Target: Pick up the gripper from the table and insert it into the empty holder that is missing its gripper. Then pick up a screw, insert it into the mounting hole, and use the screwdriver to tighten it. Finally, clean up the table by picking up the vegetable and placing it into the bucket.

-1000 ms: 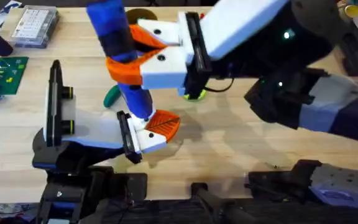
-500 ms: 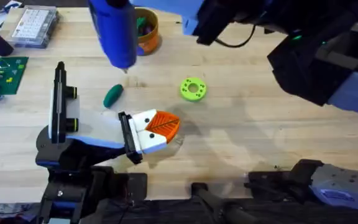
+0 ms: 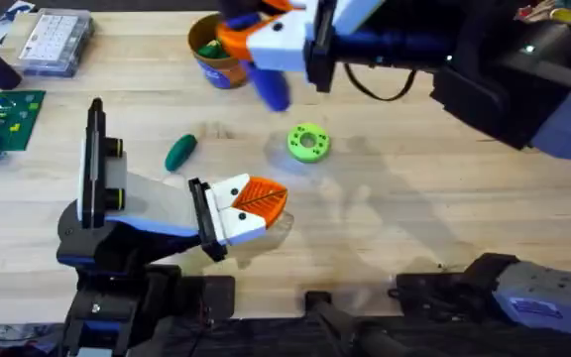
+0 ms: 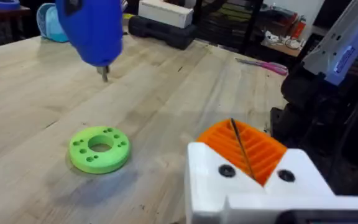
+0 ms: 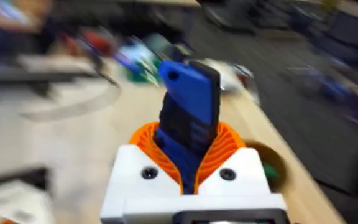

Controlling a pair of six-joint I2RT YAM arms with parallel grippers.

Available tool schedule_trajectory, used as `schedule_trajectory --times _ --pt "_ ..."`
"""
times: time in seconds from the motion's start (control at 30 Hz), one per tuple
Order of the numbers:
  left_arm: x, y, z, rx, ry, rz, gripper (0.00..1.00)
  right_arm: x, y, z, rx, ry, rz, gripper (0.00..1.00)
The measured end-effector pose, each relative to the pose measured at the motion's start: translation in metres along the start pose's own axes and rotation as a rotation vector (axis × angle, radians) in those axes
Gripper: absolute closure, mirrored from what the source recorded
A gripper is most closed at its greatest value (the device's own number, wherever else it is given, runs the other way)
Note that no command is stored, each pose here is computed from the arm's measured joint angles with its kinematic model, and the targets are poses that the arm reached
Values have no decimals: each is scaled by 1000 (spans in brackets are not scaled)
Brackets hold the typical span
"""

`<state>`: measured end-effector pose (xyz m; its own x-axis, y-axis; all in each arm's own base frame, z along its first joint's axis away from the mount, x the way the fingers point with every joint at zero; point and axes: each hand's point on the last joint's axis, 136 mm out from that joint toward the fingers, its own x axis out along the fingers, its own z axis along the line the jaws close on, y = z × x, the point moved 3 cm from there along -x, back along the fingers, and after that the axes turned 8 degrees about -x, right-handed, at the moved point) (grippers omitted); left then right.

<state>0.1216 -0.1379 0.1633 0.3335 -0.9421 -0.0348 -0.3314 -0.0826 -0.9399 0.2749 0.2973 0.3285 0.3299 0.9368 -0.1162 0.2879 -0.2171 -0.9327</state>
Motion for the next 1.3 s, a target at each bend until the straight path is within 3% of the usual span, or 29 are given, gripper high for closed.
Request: schedule_trajectory --times 0.27,0.57,0.73,0.9,1.2,1.23,1.3 --pt "0 3 1 -19 -5 7 984 -9 93 -62 -333 201 347 932" --pt "0 3 1 -20 -5 7 984 -24 237 -102 -587 105 674 932" --pt "0 3 1 -19 -5 7 984 -29 291 -112 -690 73 746 932" --pt "0 3 1 -19 -5 7 984 -24 320 -103 -806 -23 776 932" --pt "0 3 1 -19 -5 7 984 -23 327 -100 -860 -76 790 955" --pt "0 3 1 -19 -5 7 984 -23 327 -100 -859 -78 791 874" --pt "0 3 1 -19 -5 7 984 -23 324 -102 -859 -68 789 582"
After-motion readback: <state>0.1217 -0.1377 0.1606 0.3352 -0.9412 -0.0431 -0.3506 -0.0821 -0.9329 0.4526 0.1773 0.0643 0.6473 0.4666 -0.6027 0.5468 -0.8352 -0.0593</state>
